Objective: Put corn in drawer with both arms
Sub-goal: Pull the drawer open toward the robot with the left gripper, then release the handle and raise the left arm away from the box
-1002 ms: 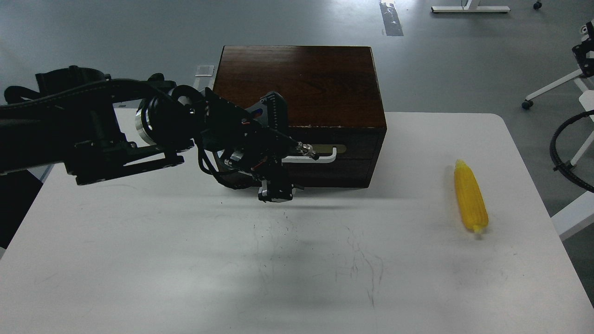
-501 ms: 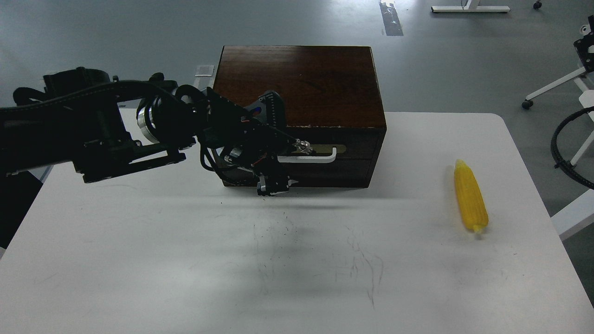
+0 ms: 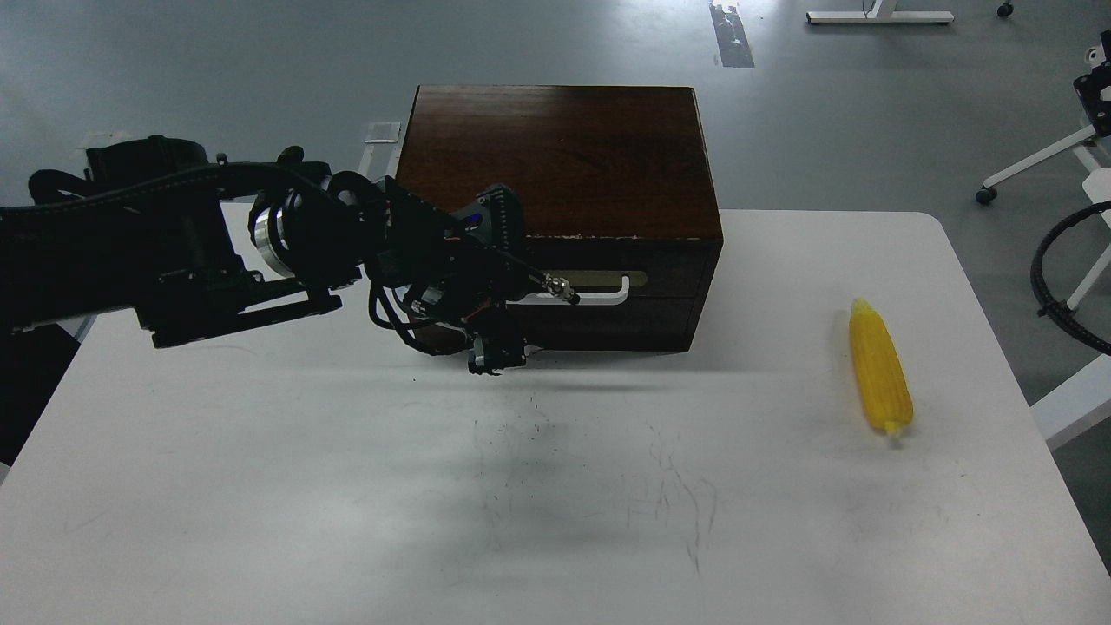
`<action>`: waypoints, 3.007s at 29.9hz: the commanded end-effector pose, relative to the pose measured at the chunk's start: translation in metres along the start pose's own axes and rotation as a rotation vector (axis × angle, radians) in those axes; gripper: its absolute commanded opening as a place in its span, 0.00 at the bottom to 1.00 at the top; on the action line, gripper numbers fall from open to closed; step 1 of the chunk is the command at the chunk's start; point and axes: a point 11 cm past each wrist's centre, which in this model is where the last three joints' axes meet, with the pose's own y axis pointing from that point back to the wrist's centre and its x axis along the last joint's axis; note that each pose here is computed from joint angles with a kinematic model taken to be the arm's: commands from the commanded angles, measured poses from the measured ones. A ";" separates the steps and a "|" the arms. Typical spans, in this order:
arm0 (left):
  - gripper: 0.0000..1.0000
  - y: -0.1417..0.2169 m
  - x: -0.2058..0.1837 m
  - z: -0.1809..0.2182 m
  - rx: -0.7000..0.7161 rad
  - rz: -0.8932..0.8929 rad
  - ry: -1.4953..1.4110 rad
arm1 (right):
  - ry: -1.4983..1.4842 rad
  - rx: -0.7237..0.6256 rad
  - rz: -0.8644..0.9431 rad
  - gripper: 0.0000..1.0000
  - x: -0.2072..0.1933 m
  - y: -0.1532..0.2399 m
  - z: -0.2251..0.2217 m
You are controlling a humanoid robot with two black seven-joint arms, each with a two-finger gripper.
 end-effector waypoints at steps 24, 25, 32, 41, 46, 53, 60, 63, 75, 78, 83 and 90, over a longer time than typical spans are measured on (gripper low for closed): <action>0.43 0.005 0.021 0.022 -0.081 0.045 -0.068 | 0.045 -0.036 -0.016 1.00 0.003 0.004 0.003; 0.43 0.005 0.021 0.022 -0.081 0.046 -0.068 | 0.045 -0.036 -0.016 1.00 0.003 0.004 0.003; 0.43 0.008 0.025 0.027 -0.101 0.051 -0.082 | 0.048 -0.037 -0.014 1.00 0.004 0.004 0.003; 0.43 0.010 0.028 0.041 -0.134 0.035 -0.099 | 0.048 -0.037 -0.013 1.00 0.005 0.005 0.003; 0.43 0.010 0.028 0.042 -0.138 0.036 -0.099 | 0.048 -0.037 -0.013 1.00 0.005 0.005 0.003; 0.44 0.015 0.037 0.050 -0.156 0.054 -0.133 | 0.048 -0.038 -0.012 1.00 0.005 0.005 0.003; 0.44 0.019 0.044 0.059 -0.174 0.070 -0.162 | 0.053 -0.034 0.002 1.00 0.010 0.006 0.002; 0.44 0.021 0.046 0.057 -0.166 0.071 -0.167 | 0.053 -0.032 0.001 1.00 0.009 0.006 0.001; 0.92 0.059 0.091 0.051 -0.203 0.251 -0.042 | 0.060 -0.041 0.003 1.00 0.011 0.007 0.003; 0.97 0.074 0.109 0.050 -0.253 0.336 0.054 | 0.106 -0.070 -0.003 1.00 0.011 0.008 0.004; 0.97 0.104 0.115 0.017 -0.306 0.495 0.355 | 0.299 -0.155 -0.041 1.00 0.001 0.002 -0.002; 0.97 0.135 0.081 -0.033 -0.559 0.810 1.078 | 0.553 -0.262 -0.083 1.00 -0.006 -0.001 -0.013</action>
